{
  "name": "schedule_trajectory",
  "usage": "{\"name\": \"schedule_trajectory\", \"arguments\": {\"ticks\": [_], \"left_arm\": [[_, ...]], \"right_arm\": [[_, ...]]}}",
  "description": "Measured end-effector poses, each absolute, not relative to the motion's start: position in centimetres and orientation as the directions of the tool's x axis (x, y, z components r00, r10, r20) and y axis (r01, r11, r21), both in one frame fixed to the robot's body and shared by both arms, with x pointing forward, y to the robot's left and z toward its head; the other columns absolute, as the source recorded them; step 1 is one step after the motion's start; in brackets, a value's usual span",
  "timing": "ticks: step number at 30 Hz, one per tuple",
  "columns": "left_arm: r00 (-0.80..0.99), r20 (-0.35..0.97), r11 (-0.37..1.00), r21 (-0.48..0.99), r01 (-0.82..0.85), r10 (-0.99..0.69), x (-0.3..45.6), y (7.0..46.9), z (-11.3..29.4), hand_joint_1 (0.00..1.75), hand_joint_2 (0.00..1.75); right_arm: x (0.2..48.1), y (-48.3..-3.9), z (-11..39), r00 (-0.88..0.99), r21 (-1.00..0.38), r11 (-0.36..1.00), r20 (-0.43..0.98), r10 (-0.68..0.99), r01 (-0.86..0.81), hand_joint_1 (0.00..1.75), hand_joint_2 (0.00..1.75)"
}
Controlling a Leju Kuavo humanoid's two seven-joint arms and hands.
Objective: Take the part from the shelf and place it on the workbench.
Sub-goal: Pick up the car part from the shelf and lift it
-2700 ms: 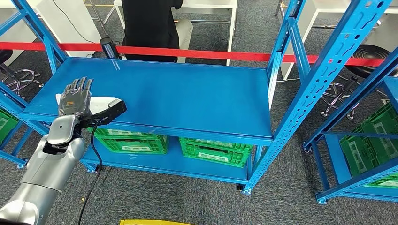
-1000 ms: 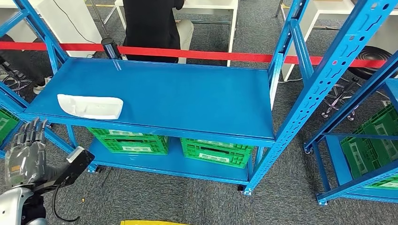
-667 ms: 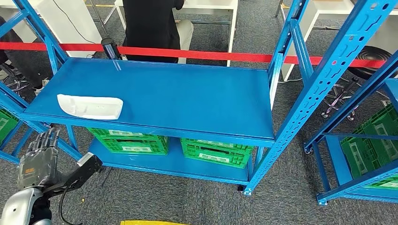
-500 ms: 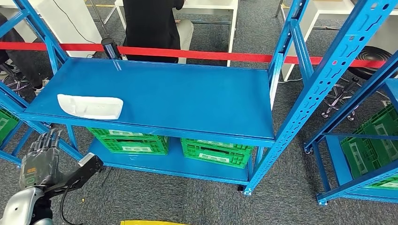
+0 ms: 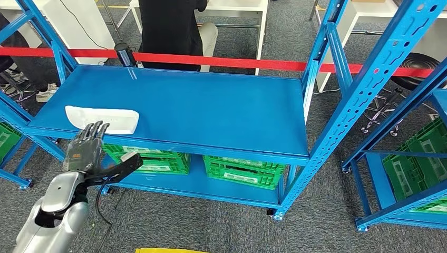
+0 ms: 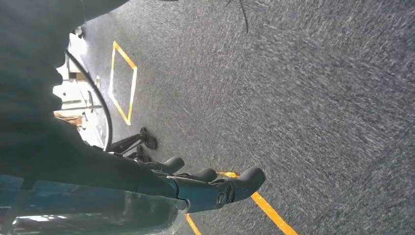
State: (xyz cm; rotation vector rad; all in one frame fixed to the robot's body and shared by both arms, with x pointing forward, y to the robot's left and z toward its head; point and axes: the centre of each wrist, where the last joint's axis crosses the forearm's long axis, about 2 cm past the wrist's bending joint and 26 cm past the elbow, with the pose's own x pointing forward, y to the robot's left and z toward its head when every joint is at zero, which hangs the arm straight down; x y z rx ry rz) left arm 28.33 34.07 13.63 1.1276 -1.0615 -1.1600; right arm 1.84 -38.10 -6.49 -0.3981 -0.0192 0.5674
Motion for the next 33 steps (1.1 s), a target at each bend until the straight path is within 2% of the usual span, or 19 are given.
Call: {"name": "schedule_trajectory", "arguments": {"ticks": [8,16,24,33], "left_arm": [[0.071,0.008,0.015,0.996,0.093,-0.997,33.1,32.9,13.9,0.00,1.75],[0.064,0.000,0.007,0.994,0.113,-0.998,34.2,32.3,13.6,0.00,1.75],[0.036,-0.031,-0.025,0.990,0.140,-0.999,36.2,31.3,14.0,0.00,1.75],[0.045,-0.071,-0.060,0.975,0.215,-0.996,37.6,30.4,13.6,0.00,1.75]], "right_arm": [[2.3,-38.5,-6.9,0.841,-0.366,0.767,-0.090,0.534,-0.527,0.00,1.75],[2.1,-38.7,-7.1,0.820,-0.360,0.746,-0.113,0.562,-0.561,0.00,1.75],[2.4,-39.1,-7.2,0.855,-0.369,0.783,-0.075,0.513,-0.501,0.00,1.75],[2.1,-38.7,-7.4,0.853,-0.366,0.778,-0.097,0.514,-0.510,0.00,1.75]]}}
